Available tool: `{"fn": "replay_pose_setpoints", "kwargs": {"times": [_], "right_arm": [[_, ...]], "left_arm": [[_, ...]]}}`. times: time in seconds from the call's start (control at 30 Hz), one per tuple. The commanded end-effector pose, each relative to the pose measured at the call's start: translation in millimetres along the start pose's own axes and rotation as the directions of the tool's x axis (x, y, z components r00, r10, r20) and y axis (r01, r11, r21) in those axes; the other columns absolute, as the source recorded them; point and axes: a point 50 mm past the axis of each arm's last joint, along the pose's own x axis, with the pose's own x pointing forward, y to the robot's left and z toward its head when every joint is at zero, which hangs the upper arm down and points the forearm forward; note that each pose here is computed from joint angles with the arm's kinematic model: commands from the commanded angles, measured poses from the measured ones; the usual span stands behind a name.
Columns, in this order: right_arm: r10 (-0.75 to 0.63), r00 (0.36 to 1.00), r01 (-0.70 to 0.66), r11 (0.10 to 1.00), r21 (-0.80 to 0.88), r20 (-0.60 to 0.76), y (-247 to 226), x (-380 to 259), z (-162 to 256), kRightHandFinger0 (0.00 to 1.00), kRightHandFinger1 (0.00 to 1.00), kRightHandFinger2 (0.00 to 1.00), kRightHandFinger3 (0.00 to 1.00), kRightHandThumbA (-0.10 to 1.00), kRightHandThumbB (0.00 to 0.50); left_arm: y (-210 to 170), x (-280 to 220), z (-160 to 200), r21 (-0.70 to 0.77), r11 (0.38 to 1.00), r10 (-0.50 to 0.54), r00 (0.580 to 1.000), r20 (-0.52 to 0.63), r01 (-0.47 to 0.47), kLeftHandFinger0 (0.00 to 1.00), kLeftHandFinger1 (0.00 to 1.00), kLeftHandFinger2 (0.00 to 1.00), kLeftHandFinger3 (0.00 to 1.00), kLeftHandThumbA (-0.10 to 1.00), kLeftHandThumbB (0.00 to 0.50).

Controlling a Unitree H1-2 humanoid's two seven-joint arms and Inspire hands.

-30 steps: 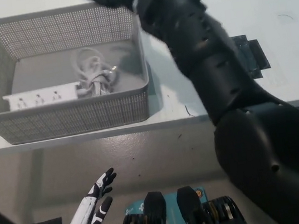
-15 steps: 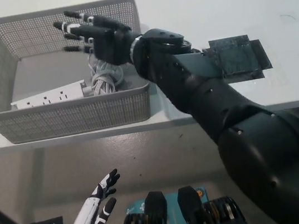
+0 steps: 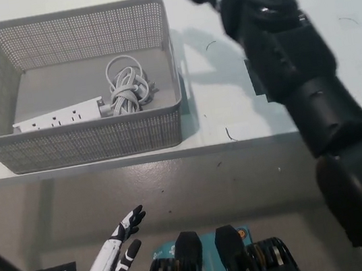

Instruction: Use the right hand to pick up a power strip and put it into a container on the left side

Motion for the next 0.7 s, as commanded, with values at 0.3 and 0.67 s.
{"fn": "replay_pose_setpoints", "kwargs": {"times": [0.3, 0.67], "right_arm": [[0.32, 0.465, 0.357, 0.785, -0.505, 0.826, 19, -320, 150, 1.0, 1.0, 1.0, 1.0, 0.97, 0.313], [0.208, 0.609, 0.285, 0.843, -0.456, 0.765, 123, -414, -1, 1.0, 1.0, 1.0, 1.0, 1.0, 0.401]], "left_arm": [[15, 17, 13, 0.054, 0.998, -0.014, 0.996, 0.083, 0.01, 1.0, 1.0, 1.0, 1.0, 1.0, 0.245], [6, 23, 7, 0.033, 0.999, -0.034, 0.997, 0.068, 0.032, 1.0, 1.0, 1.0, 1.0, 1.0, 0.231]]}}
